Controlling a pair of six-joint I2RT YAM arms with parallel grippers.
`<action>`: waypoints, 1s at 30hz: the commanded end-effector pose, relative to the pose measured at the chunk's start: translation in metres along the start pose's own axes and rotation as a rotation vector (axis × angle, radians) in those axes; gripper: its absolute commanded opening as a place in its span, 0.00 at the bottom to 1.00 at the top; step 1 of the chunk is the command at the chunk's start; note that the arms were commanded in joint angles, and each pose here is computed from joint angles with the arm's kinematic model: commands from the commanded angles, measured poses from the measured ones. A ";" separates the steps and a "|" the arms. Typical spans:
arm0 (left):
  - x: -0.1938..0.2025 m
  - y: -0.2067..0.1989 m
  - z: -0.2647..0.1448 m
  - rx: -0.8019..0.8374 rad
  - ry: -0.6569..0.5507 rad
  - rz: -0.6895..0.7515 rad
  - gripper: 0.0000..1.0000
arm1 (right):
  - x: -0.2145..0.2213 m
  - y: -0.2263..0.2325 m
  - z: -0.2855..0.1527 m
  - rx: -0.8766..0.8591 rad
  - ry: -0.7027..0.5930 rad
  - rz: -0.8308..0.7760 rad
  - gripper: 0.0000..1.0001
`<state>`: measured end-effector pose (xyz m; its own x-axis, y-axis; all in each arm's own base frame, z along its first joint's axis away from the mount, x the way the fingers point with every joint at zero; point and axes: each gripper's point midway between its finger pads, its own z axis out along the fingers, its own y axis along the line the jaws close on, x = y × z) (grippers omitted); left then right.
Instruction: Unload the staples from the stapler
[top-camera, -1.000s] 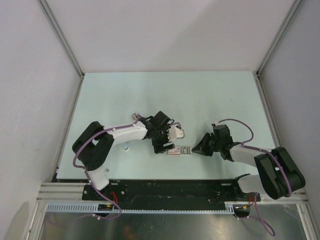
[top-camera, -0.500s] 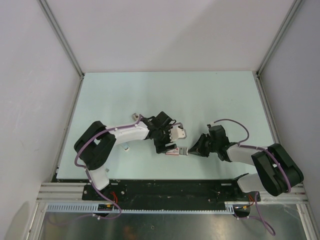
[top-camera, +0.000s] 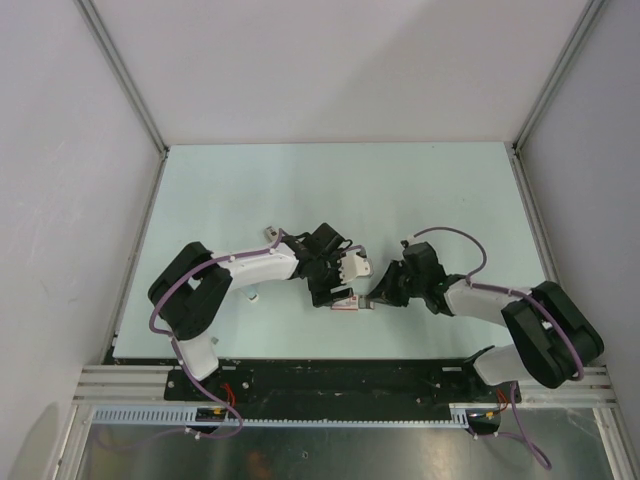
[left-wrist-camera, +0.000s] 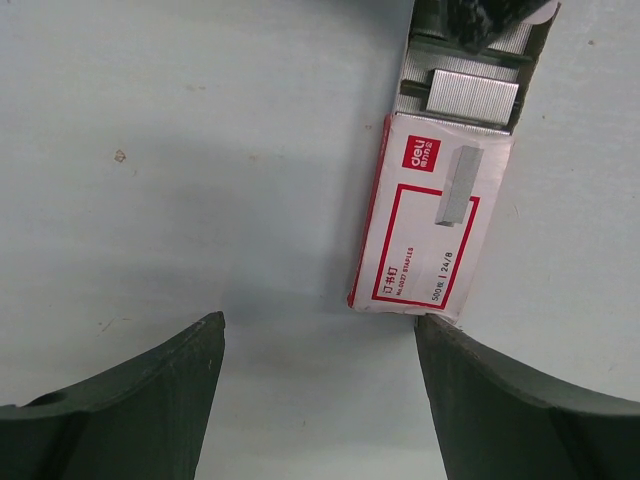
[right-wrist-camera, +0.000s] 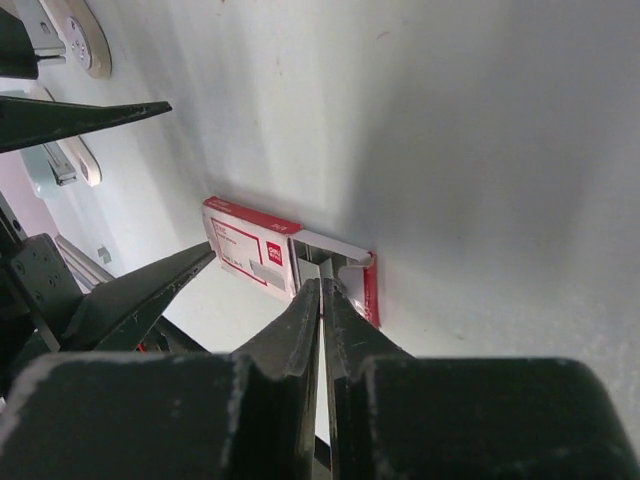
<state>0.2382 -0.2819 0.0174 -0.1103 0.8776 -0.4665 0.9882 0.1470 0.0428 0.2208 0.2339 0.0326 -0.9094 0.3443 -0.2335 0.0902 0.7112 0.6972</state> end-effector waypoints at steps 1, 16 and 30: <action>-0.010 0.001 -0.001 -0.011 -0.029 0.010 0.81 | -0.003 0.005 0.007 0.028 -0.009 -0.035 0.07; 0.000 -0.003 -0.003 -0.017 -0.012 0.019 0.81 | -0.027 0.064 -0.035 -0.088 -0.077 -0.132 0.16; 0.000 -0.003 -0.005 -0.023 -0.011 0.019 0.81 | -0.014 -0.011 -0.034 0.090 -0.042 -0.075 0.25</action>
<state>0.2372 -0.2827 0.0177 -0.1007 0.8735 -0.4763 0.9882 0.1432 0.0536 0.2278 0.2087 0.0691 -0.8837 0.3224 -0.3392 0.0395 0.7735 0.6325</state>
